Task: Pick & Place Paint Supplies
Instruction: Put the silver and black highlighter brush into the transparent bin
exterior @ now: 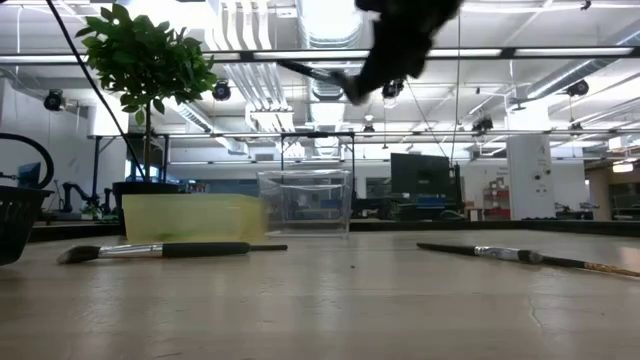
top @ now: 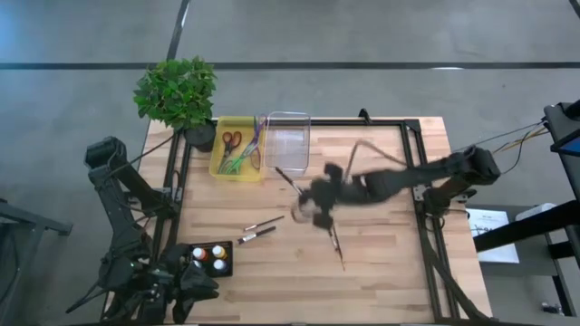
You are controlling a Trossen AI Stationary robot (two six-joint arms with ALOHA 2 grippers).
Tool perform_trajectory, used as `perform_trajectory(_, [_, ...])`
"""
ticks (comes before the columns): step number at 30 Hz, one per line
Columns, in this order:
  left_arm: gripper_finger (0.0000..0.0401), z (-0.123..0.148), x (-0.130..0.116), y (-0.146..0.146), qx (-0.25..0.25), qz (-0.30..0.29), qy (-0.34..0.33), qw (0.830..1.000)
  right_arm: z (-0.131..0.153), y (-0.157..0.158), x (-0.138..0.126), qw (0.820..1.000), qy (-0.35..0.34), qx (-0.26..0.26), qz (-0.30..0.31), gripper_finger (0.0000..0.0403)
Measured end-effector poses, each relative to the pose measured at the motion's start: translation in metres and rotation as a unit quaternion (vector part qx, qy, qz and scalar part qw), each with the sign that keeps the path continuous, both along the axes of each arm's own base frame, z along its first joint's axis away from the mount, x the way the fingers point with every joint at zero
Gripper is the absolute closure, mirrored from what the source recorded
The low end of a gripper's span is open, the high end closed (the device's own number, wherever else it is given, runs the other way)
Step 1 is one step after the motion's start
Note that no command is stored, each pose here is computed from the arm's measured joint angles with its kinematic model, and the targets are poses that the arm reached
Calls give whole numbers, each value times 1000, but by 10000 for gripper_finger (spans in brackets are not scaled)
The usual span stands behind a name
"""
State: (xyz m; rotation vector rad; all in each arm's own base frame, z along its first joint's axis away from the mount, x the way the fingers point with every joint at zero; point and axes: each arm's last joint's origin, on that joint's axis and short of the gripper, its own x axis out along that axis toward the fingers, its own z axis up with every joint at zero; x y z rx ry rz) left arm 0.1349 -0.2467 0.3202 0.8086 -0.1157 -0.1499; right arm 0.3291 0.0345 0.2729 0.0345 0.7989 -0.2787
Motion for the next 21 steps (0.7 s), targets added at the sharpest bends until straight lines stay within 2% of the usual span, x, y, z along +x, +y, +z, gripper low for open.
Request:
perform_trajectory(6, [285,0,0,0,-1,0,-1,1000,28,-100,14,995,-24,92,-43,395])
perform_trajectory(10, [285,0,0,0,-2,0,-1,1000,26,-152,13,987,-22,140,-79,395])
perform_trajectory(14, [285,0,0,0,-2,0,-1,1000,6,-178,23,980,-10,186,-71,395])
perform_trajectory(21, [285,0,0,0,-11,-1,1,1000,-17,-192,50,979,18,191,-69,395])
